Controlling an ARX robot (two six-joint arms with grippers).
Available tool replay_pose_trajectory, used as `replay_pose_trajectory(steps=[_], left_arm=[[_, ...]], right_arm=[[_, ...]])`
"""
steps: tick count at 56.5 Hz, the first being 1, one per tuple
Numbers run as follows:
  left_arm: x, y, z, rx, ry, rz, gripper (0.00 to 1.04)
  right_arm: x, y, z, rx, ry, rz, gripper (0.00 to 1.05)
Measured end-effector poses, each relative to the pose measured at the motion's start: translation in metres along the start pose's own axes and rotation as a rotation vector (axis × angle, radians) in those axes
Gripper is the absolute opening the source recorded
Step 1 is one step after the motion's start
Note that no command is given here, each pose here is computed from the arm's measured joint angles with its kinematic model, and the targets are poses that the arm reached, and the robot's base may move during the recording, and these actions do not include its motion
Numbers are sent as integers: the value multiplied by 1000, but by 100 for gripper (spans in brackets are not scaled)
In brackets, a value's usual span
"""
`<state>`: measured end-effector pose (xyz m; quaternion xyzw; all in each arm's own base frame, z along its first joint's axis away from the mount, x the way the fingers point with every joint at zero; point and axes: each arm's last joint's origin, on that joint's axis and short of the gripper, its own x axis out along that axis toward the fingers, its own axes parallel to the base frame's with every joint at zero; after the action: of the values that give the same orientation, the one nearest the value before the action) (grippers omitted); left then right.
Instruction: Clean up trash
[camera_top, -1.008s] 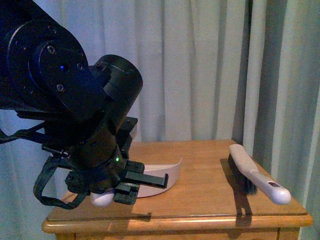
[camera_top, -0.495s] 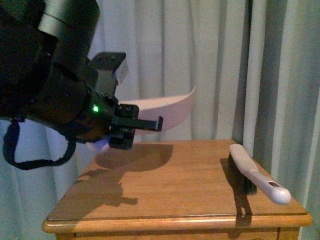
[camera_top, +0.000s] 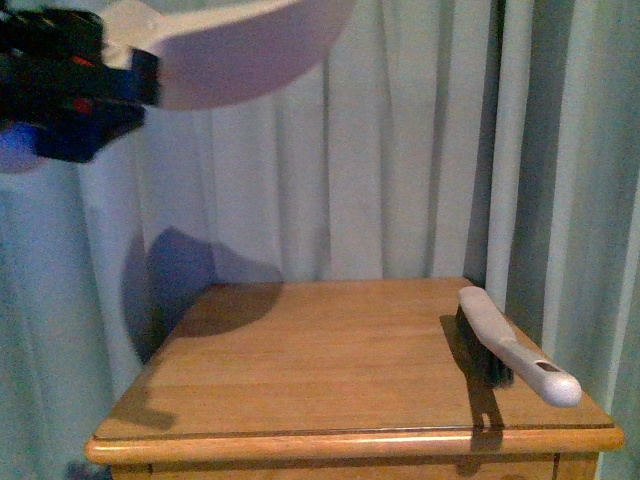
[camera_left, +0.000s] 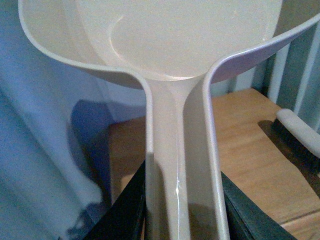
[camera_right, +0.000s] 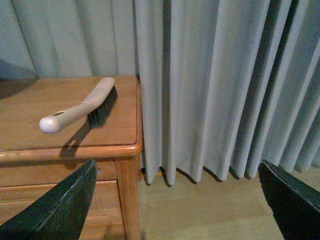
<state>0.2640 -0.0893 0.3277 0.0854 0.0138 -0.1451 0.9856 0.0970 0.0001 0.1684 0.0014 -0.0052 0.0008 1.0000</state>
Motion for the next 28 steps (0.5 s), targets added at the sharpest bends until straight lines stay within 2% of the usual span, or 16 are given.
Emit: replay_pose_trajectory(steps=[14,28], left_arm=[[-61,18,3,2,-160,25,28],[-126,25,-24,-35,-214,87,28]], right_arm=[[0,0,0,0,0,0,97],[0,0,0,0,0,0,97]])
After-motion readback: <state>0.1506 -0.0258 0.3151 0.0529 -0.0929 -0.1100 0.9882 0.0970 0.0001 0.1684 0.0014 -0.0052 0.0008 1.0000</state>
